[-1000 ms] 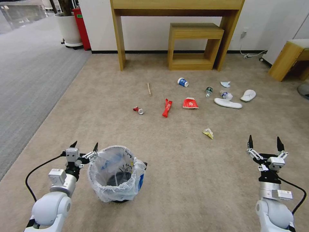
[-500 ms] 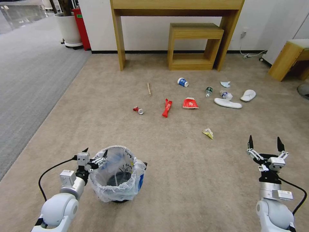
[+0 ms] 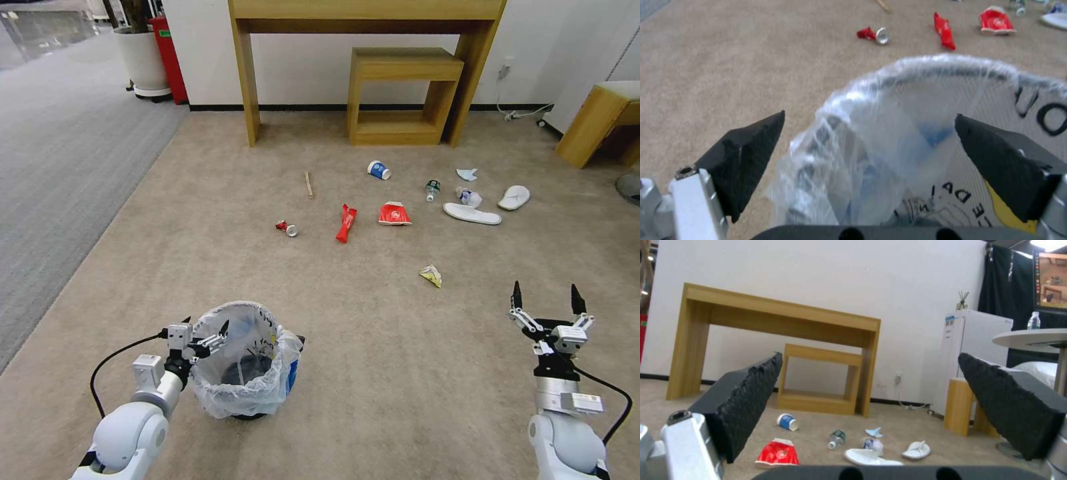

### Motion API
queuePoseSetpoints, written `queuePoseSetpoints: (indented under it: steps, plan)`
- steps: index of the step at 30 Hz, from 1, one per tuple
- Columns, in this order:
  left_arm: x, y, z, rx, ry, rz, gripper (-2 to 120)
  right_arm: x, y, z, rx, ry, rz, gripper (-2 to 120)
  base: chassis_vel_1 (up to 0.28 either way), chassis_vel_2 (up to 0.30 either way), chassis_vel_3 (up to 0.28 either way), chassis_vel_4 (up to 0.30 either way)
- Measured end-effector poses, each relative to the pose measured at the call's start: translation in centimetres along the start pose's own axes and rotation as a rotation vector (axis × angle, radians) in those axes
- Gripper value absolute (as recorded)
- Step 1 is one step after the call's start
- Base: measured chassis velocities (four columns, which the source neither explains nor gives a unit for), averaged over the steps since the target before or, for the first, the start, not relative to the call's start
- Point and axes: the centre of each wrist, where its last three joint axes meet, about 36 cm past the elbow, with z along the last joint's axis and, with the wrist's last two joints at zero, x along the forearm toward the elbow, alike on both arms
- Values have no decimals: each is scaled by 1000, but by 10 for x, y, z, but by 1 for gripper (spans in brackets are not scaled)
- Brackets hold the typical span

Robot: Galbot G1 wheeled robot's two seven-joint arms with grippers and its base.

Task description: Pick up the trash bin and place the garbage on the floor into it.

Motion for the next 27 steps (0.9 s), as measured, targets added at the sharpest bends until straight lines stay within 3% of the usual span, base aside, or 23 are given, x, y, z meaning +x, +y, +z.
queuePoseSetpoints:
  steps: [13, 27]
  plan:
    - [3, -1, -3, 12, 83, -23, 99, 2, 0, 3, 1, 9, -2, 100, 0, 0, 0, 0]
    - [9, 14, -44, 40, 184, -68, 99, 2, 2, 7, 3, 16, -8, 100, 0, 0, 0, 0]
